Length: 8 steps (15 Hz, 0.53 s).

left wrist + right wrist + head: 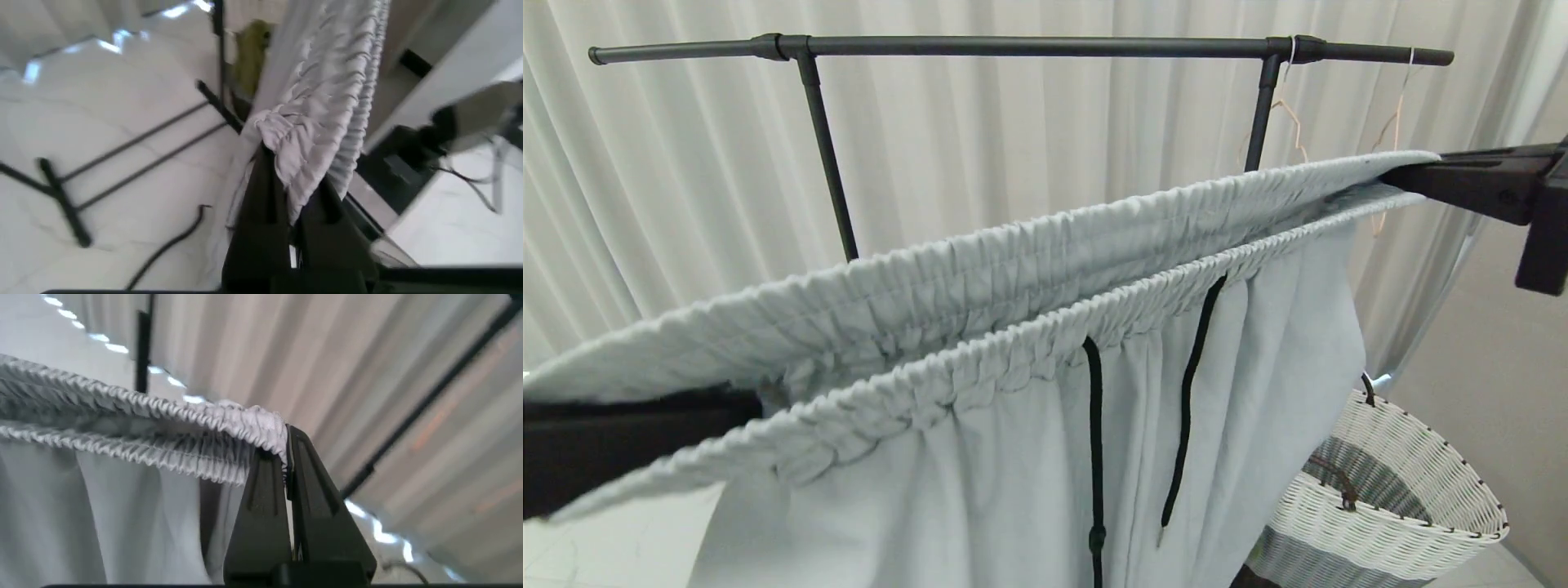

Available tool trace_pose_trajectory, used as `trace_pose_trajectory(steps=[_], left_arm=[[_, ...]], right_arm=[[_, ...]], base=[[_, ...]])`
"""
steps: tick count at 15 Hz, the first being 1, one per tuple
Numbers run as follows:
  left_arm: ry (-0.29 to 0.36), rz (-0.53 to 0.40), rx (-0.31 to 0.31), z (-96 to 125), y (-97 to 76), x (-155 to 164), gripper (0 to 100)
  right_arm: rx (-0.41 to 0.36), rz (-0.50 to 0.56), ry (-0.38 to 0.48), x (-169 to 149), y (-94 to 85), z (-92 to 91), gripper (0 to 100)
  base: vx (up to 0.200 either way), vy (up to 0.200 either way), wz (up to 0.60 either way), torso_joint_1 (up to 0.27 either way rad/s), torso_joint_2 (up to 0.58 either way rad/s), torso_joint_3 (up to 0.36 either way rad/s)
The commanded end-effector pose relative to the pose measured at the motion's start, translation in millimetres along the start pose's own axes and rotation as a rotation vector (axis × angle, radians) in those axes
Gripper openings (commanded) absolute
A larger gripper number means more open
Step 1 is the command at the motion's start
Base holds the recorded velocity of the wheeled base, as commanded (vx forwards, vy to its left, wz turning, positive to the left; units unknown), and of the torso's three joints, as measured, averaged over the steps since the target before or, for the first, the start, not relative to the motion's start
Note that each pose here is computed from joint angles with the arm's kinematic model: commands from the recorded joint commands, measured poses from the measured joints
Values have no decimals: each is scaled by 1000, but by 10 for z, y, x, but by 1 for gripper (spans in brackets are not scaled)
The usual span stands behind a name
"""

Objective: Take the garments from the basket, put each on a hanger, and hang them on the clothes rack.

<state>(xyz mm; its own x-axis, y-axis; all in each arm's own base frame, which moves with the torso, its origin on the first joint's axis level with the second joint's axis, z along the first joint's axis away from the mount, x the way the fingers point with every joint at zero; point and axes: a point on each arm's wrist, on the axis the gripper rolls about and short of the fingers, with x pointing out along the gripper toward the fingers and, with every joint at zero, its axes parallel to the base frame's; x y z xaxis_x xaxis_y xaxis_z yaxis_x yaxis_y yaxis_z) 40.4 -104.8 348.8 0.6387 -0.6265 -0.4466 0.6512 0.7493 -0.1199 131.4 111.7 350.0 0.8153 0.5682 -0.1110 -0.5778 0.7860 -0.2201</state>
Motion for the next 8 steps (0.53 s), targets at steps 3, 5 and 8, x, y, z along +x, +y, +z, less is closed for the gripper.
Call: trace_pose_trajectory(steps=[3,5,8], left_arm=[[-90,218,-22,441,59,515,0],[-63,252,-13,379,58,614,0],[-129,240,-36,489,27,632,0]], right_arm=[[88,4,16,-346,-45,33,0],[84,26,28,-366,-8,-21,0],[86,24,25,-357,-10,-16,0]], base=[[0,0,0,0,0,0],[0,0,0,0,0,0],[0,0,0,0,0,0]])
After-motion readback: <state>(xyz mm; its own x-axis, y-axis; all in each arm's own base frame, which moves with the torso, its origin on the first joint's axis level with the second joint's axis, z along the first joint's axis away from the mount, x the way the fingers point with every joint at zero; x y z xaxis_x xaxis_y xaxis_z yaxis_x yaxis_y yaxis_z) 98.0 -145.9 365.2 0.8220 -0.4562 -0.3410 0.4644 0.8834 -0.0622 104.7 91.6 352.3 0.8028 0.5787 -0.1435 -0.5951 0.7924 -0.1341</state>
